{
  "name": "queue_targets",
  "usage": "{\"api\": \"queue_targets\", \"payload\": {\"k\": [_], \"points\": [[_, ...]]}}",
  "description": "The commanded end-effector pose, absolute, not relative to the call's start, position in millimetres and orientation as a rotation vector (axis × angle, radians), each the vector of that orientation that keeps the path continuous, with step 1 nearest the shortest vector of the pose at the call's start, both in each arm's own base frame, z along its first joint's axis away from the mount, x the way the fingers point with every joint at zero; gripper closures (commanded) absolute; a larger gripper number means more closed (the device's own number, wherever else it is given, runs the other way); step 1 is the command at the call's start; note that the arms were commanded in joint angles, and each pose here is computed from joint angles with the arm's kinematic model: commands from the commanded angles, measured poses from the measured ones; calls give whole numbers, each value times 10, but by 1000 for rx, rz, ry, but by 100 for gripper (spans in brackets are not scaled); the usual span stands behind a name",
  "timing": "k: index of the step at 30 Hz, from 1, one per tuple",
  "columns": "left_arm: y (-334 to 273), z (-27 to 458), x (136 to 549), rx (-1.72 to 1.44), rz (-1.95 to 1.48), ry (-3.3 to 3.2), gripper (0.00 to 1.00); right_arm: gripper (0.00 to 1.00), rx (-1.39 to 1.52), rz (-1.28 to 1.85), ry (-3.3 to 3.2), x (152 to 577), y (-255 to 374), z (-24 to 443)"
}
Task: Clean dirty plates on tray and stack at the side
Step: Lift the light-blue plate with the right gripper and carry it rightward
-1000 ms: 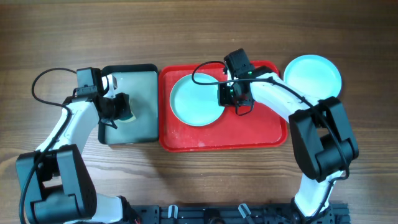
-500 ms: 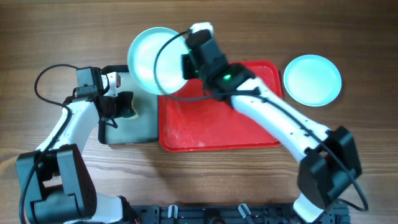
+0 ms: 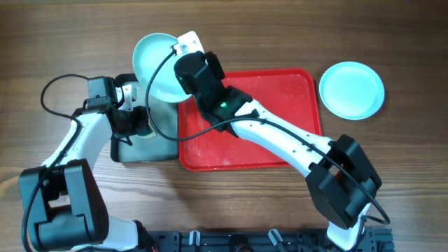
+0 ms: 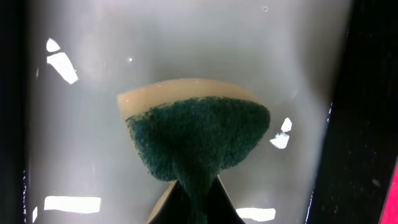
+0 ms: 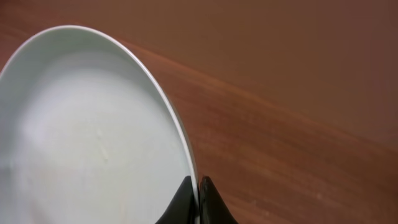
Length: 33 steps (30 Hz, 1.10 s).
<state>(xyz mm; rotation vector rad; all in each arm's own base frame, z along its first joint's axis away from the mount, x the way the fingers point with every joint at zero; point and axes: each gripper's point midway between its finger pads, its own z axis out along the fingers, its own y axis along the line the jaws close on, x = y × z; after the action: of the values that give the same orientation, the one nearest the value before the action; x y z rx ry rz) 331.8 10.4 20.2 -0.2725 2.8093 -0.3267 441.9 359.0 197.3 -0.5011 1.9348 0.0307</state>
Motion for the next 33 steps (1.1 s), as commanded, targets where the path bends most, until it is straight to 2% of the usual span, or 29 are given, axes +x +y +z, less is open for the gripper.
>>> {"api": "queue_targets", "payload": {"k": [1,10,15,21,26,33], "points": [[103,164,3297,-281,-318,2820,96,96,-593,-52,1840,4483,3649,2087],[106,169,3313,-279,-317,2813,96,96,-746,-207,1536,4579,3793,2660],[106,170,3314,-279,-317,2812,96,96,-841,-294,1369,4424,4010,2926],[106,170,3314,-279,-317,2812,96,96,-954,-362,1265,4206,4239,2992],[106,170,3314,-279,-317,2812,96,96,-996,-452,1184,4201,4240,3103],[107,170,3320,-278,-316,2810,96,96,-900,-412,1225,4217,4184,3165]]}}
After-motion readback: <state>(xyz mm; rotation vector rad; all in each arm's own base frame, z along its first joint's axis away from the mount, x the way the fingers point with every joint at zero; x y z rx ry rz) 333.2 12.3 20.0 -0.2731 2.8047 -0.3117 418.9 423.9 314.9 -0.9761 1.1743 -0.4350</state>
